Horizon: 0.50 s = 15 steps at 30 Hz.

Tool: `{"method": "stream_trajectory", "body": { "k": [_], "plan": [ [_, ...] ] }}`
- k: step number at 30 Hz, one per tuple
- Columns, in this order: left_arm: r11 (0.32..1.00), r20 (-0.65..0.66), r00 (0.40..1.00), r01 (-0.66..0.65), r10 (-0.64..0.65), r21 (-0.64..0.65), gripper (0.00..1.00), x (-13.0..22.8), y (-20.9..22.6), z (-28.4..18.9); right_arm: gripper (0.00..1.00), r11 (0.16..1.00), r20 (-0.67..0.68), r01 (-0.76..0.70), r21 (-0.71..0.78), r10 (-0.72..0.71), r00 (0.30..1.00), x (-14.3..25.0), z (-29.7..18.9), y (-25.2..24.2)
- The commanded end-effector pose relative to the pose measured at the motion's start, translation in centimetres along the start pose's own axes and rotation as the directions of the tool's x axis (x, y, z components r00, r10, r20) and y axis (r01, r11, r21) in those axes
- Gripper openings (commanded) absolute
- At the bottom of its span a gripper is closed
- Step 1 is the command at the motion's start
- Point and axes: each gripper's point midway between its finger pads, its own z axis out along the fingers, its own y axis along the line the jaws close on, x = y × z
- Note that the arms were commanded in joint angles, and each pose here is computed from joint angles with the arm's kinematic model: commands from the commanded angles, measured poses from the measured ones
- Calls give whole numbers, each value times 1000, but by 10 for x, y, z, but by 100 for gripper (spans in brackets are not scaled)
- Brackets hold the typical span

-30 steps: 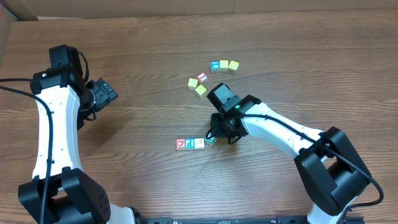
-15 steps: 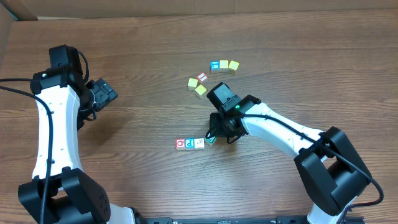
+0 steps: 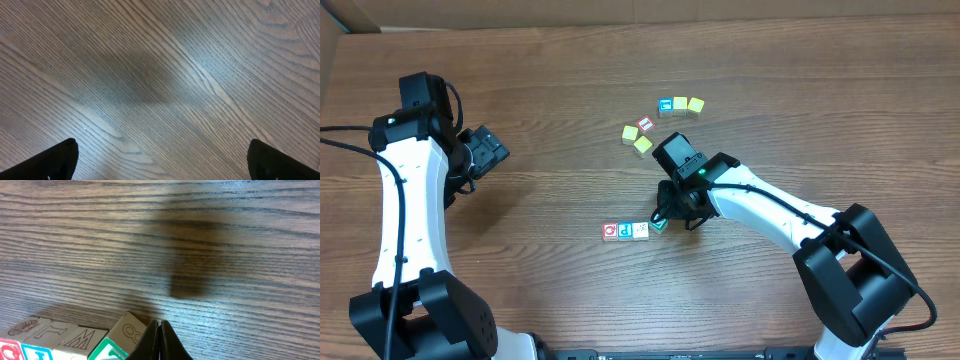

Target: Flip 4 blocks

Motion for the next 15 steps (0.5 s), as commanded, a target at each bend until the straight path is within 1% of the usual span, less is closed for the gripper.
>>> {"method": "stream_trajectory", "body": {
  "k": [1,5,15],
  "plan": [
    [1000,3,1000,-16,16,4,100,-1,-1,-1,4,1000,-1,1,-9,-1,1000,2,-1,3],
    [1000,3,1000,-16,16,4,100,-1,-1,-1,4,999,-31,0,-37,-1,1000,8,0,6],
    [1000,3,1000,-16,16,4,100,-1,-1,-1,4,1000,-66,-6,-16,5,998,17,1,0]
  ]
}}
